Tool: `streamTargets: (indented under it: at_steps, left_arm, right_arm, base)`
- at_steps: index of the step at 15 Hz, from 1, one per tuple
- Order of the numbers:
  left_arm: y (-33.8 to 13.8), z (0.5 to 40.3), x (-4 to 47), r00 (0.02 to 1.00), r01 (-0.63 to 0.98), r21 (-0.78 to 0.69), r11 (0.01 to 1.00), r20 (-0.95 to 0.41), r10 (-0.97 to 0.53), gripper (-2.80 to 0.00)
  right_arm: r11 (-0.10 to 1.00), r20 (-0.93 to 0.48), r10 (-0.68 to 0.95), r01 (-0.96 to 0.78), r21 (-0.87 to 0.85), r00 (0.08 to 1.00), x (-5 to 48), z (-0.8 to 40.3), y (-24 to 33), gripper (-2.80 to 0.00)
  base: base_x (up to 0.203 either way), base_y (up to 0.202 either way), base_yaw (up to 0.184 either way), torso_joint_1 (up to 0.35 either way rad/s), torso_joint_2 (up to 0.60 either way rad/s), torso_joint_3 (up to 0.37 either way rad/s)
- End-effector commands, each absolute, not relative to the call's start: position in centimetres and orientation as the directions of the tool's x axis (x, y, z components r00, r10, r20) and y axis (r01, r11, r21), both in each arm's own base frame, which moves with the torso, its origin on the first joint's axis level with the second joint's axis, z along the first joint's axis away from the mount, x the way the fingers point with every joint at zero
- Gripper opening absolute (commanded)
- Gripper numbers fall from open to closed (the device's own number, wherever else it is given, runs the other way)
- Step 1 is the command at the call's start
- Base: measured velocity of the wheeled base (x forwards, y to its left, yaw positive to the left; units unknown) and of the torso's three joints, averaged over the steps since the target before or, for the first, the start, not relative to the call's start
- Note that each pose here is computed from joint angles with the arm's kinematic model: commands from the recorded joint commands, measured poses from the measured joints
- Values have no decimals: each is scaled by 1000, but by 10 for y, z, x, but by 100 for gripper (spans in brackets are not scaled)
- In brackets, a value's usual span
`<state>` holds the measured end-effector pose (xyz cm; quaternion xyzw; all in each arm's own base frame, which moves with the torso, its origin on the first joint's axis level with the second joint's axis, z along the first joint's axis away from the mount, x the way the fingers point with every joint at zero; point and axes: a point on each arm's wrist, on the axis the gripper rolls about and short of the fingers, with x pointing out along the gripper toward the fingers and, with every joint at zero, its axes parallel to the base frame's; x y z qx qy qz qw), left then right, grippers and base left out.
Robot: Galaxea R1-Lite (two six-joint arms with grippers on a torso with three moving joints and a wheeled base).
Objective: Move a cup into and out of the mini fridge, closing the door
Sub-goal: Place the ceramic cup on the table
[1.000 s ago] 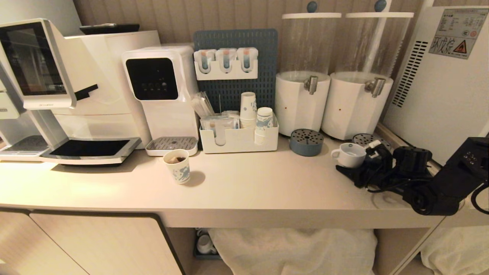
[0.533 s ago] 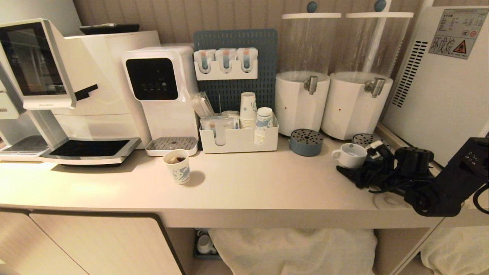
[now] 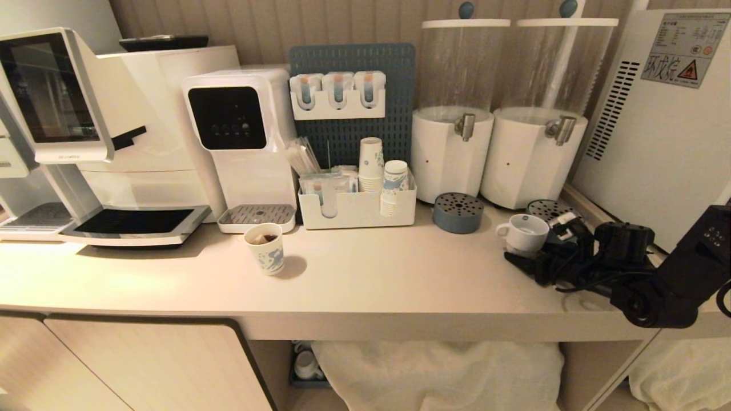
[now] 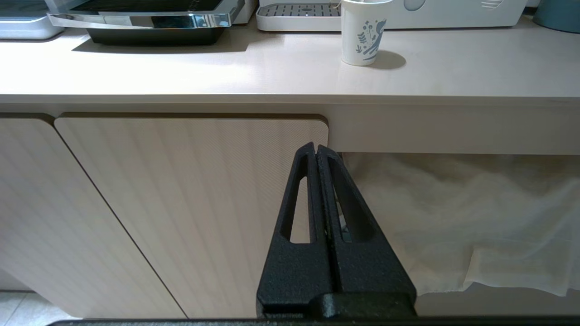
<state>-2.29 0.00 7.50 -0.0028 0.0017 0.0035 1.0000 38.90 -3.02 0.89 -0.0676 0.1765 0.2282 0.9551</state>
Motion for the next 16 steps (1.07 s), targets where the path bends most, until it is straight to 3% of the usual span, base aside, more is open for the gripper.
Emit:
streamTargets:
  at_steps: [1, 8, 16]
  left_arm:
    - [0, 75, -23, 1000, -8, -6, 1000, -5, 8, -280]
    - [0, 75, -23, 1000, -8, -7, 1000, -5, 8, -280]
    - [0, 75, -23, 1000, -8, -6, 1000, -5, 8, -280]
  right_arm:
    - [886, -366, 413, -461, -51, 834, 384, 12, -31, 0]
    - [887, -381, 413, -461, -40, 827, 364, 23, -30, 0]
    - [884, -336, 424, -465, -48, 841, 303, 47, -43, 0]
  base:
    - [0, 0, 0, 0, 0, 0]
    - [0, 0, 0, 0, 0, 0]
    - [0, 0, 0, 0, 0, 0]
